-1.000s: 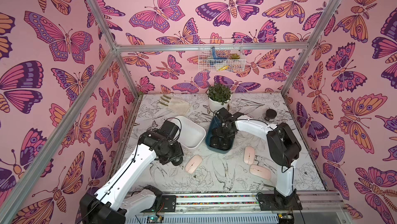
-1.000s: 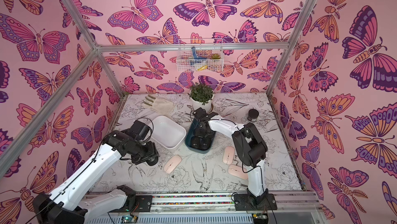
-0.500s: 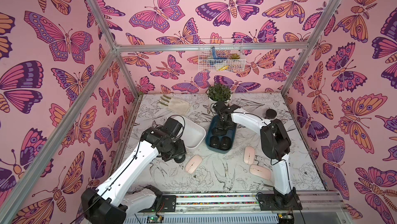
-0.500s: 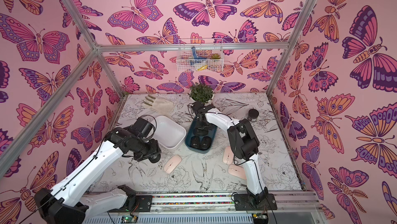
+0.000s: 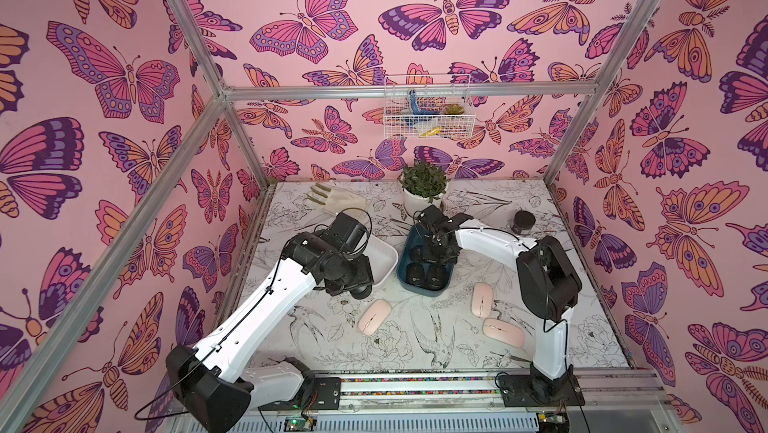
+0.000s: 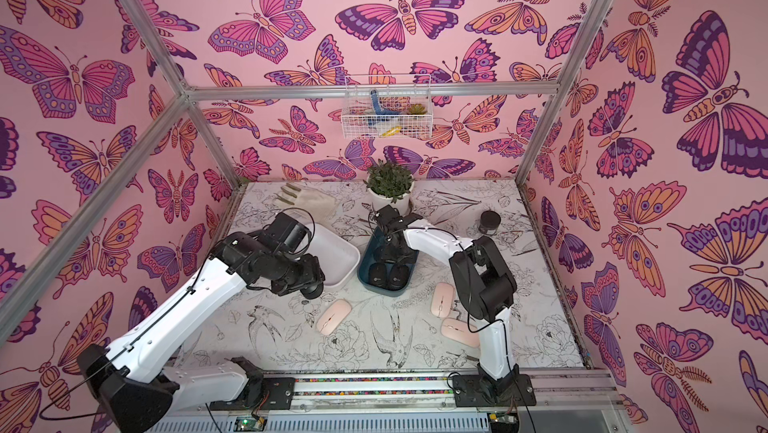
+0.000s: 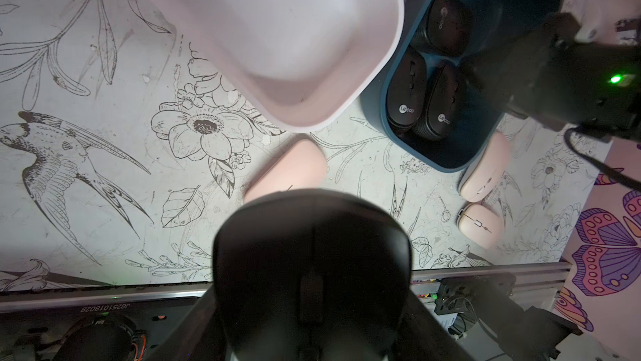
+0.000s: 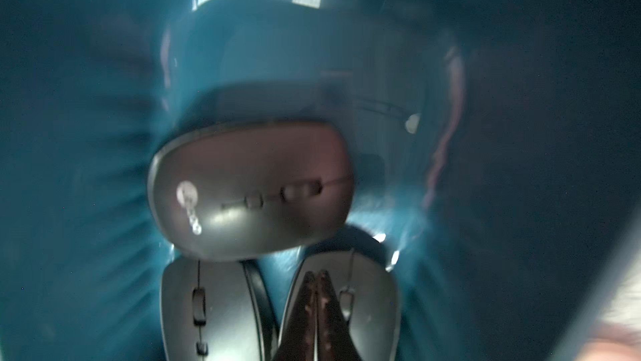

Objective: Place the mice by color into the storage box
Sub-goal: Adjust the mouse in the storage box, then place the mouse in the storage box.

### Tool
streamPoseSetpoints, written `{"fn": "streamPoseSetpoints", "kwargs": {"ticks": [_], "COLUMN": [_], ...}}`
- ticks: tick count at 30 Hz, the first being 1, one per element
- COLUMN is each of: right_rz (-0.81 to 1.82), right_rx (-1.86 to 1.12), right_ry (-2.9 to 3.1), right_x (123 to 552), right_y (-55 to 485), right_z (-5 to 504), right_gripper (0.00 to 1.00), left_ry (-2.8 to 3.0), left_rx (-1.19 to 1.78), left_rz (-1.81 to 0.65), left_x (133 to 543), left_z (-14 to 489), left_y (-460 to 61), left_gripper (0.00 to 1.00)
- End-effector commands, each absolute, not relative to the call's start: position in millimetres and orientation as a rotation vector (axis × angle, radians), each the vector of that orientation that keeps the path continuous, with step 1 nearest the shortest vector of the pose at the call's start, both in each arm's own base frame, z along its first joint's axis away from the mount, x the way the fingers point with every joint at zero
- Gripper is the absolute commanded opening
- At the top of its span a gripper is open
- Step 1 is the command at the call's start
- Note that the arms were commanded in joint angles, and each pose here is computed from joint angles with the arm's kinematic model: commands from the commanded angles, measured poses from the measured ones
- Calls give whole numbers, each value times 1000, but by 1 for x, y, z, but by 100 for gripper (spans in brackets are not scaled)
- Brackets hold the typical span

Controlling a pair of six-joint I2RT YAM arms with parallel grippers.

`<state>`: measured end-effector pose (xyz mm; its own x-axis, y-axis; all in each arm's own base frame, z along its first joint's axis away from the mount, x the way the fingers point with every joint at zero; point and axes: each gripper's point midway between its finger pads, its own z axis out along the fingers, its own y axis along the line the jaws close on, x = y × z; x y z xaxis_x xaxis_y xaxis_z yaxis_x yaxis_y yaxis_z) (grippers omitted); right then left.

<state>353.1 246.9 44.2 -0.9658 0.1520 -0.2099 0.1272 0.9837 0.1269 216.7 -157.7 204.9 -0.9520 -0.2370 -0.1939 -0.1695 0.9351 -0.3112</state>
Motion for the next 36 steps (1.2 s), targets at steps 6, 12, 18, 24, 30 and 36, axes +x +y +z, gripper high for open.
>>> {"fn": "streamPoseSetpoints", "kwargs": {"ticks": [6,12,18,24,30,36], "right_rz": [162,113,126,257,427,560], "right_rx": [292,347,332,318,250,252], "right_ry": [2908,2882,2854,2831,2759,2664], "right_x": [366,388,411,421,400,362], "right_y": [246,234,240,248,247,231], "right_z": [29,28,35,37,74,127], "right_gripper": [8,8,10,20,38,44], "left_ry": [2821,2857,2863,2865,2861,2840], "left_rx": [-256,-205,-137,-34,102,267], "left_rz": [-472,-455,-451,-436,-423,-431], "left_x": [222,225,229,240,262,300], "left_z": [225,220,222,223,216,210], "left_y": [-167,-183,-202,-225,-258,-301], "left_gripper": [57,57,57,56,54,54]}}
